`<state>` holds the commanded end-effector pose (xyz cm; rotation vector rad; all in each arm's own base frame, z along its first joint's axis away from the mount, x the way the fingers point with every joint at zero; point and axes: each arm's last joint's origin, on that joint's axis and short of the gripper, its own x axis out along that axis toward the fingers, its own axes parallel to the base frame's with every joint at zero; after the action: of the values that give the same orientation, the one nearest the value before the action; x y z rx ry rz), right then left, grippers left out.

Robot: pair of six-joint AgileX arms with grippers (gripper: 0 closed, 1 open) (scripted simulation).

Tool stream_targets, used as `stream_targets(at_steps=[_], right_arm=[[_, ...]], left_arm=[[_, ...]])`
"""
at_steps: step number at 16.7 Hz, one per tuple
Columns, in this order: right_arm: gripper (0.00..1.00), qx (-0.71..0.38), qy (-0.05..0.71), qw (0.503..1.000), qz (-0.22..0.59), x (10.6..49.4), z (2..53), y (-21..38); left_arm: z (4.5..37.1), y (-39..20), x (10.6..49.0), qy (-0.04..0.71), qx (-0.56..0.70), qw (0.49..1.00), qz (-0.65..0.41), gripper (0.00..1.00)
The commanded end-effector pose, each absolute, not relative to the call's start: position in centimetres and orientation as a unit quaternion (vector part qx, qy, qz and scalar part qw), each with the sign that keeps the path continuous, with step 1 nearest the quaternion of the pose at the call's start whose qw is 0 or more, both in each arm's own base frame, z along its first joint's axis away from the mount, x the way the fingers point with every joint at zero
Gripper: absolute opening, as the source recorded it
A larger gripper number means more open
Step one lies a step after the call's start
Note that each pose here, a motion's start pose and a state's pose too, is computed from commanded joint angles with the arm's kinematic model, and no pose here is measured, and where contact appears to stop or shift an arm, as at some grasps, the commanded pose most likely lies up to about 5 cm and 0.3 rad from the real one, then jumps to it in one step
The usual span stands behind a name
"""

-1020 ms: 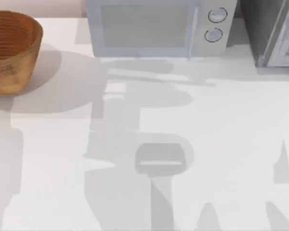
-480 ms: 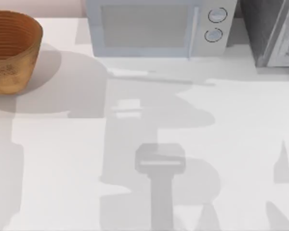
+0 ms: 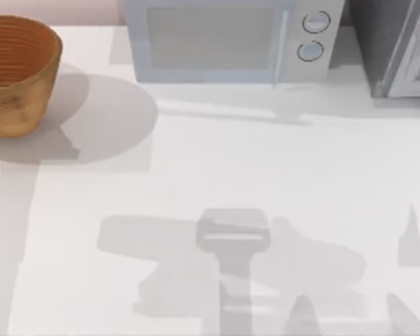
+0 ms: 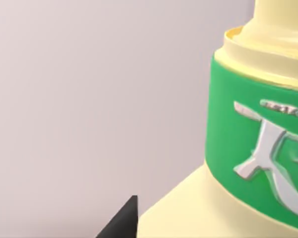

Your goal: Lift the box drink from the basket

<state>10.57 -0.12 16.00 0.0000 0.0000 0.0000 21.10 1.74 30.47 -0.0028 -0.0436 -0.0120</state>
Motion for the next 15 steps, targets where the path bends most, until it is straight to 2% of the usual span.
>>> stream_targets(at_steps=[3, 6, 11, 15], right_arm=[[1.00, 0.000, 0.000, 1.000, 0.000, 10.6, 16.0, -0.1], [1.00, 0.000, 0.000, 1.000, 0.000, 10.6, 16.0, -0.1], [1.00, 0.000, 0.000, 1.000, 0.000, 10.6, 16.0, -0.1], [1.00, 0.000, 0.000, 1.000, 0.000, 10.6, 16.0, -0.1]], left_arm=[[27.4, 0.8, 15.9, -0.023, -0.002, 1.000, -0.006, 0.00], [23.2, 0.3, 12.6, -0.018, -0.002, 1.000, -0.004, 0.00], [17.3, -0.1, 10.7, -0.005, -0.001, 1.000, -0.001, 0.00], [16.0, -0.1, 10.6, 0.000, 0.000, 1.000, 0.000, 0.00]])
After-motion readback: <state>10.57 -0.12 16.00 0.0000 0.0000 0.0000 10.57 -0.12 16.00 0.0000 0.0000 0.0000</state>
